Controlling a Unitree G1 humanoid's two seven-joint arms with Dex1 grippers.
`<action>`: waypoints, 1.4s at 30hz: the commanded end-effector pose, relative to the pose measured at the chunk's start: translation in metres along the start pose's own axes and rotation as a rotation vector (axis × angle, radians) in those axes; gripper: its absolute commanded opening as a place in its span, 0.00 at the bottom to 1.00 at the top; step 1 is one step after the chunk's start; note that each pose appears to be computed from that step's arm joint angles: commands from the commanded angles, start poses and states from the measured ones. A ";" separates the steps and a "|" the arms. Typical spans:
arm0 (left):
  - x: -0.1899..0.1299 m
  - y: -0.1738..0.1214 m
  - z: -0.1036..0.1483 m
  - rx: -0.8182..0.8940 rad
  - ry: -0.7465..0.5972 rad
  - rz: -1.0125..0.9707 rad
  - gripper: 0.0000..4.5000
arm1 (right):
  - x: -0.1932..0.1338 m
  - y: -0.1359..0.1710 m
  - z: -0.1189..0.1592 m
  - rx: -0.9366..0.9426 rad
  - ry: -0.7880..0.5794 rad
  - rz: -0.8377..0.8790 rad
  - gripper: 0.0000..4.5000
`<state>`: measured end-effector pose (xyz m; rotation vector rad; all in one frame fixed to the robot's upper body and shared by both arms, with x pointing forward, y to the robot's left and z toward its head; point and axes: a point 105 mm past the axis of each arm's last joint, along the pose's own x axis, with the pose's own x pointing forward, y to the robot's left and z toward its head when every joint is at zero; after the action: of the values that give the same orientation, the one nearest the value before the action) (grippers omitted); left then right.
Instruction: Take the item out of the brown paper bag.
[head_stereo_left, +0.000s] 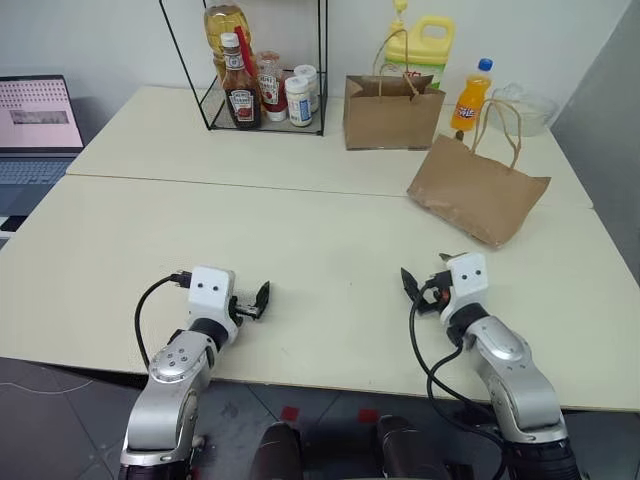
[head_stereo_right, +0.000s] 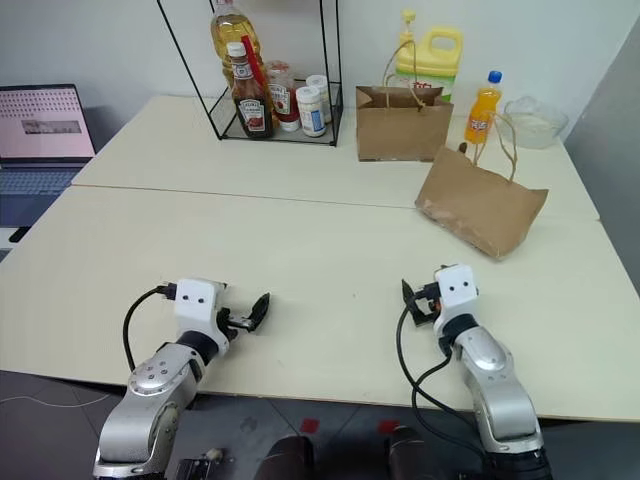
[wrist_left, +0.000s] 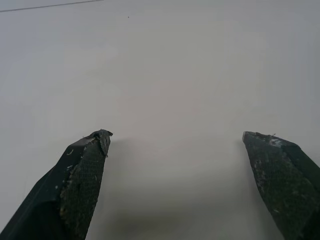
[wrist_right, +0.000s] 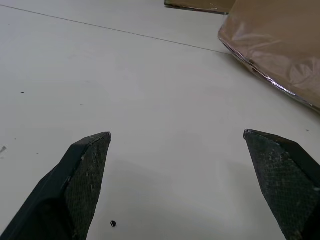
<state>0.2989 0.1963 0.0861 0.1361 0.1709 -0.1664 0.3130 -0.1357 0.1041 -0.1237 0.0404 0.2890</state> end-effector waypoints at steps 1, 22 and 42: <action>0.001 -0.003 0.010 0.016 -0.029 -0.031 1.00 | -0.004 -0.003 0.015 -0.018 -0.055 -0.018 0.99; 0.015 -0.035 0.077 0.142 -0.129 -0.455 1.00 | -0.011 -0.056 0.071 -0.114 -0.157 -0.114 0.99; 0.025 -0.072 0.218 0.245 -0.399 -0.923 1.00 | 0.072 -0.150 0.162 -0.040 -0.153 -0.077 0.99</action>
<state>0.3462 0.0904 0.2740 0.2345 -0.1475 -1.1317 0.4250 -0.2362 0.2615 -0.1245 -0.0765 0.2128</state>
